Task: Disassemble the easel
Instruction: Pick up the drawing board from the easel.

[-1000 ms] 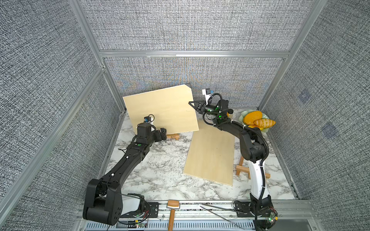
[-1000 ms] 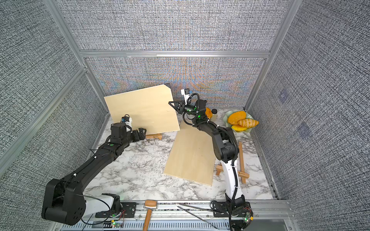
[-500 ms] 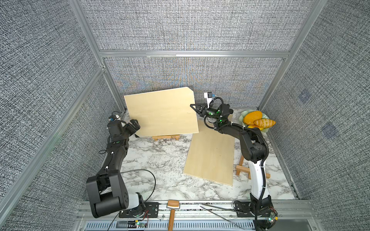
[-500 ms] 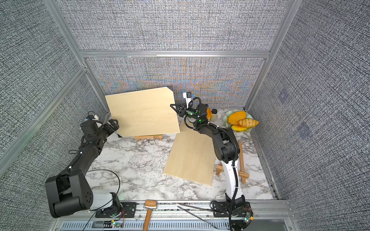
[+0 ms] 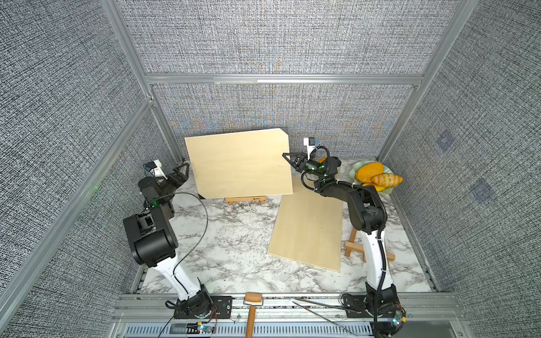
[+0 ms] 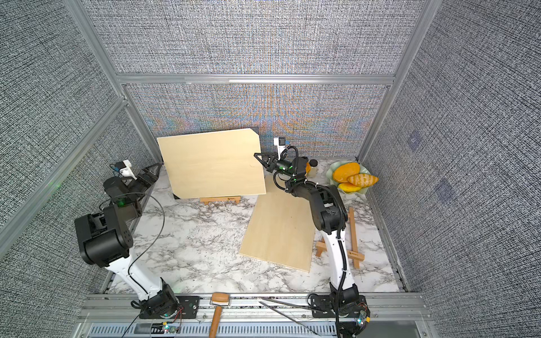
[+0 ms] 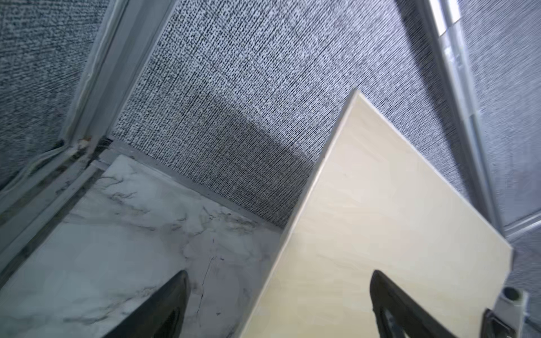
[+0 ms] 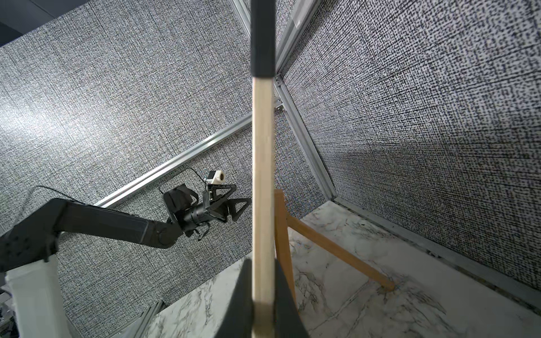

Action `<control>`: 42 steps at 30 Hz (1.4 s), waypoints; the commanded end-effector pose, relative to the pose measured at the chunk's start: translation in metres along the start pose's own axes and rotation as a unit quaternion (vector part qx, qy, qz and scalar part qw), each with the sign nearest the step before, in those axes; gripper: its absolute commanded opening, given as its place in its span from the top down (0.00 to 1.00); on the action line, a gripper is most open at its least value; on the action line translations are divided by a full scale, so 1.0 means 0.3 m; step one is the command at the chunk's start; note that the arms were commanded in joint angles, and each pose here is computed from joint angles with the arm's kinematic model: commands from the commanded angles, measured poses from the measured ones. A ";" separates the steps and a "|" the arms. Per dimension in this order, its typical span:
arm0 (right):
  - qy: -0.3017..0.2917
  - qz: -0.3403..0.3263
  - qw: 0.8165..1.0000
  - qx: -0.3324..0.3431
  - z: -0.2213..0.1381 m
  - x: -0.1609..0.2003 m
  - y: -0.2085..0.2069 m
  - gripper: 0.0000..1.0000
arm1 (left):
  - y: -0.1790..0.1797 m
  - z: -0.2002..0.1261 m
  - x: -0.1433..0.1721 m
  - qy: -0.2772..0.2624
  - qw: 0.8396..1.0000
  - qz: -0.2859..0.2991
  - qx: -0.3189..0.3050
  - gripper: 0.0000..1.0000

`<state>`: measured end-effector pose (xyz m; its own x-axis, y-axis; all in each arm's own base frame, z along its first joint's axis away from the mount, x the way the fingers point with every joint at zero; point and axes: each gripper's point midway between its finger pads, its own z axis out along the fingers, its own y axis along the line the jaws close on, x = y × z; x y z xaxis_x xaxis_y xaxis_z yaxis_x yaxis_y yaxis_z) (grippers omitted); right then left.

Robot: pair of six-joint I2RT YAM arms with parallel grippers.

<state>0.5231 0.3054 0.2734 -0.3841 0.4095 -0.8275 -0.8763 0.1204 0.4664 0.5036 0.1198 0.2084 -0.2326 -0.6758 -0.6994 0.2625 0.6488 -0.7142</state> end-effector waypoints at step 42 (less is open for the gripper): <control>0.011 0.071 0.997 -0.012 0.043 -0.017 -0.029 1.00 | -0.165 0.077 0.134 0.185 0.938 0.095 0.279 0.59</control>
<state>0.5345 0.3121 0.2684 -0.4787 0.3937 -0.7847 -0.8414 0.0495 0.5381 0.5159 0.0599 0.1899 -0.5409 -0.4086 -0.7352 0.6507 0.3506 -0.6736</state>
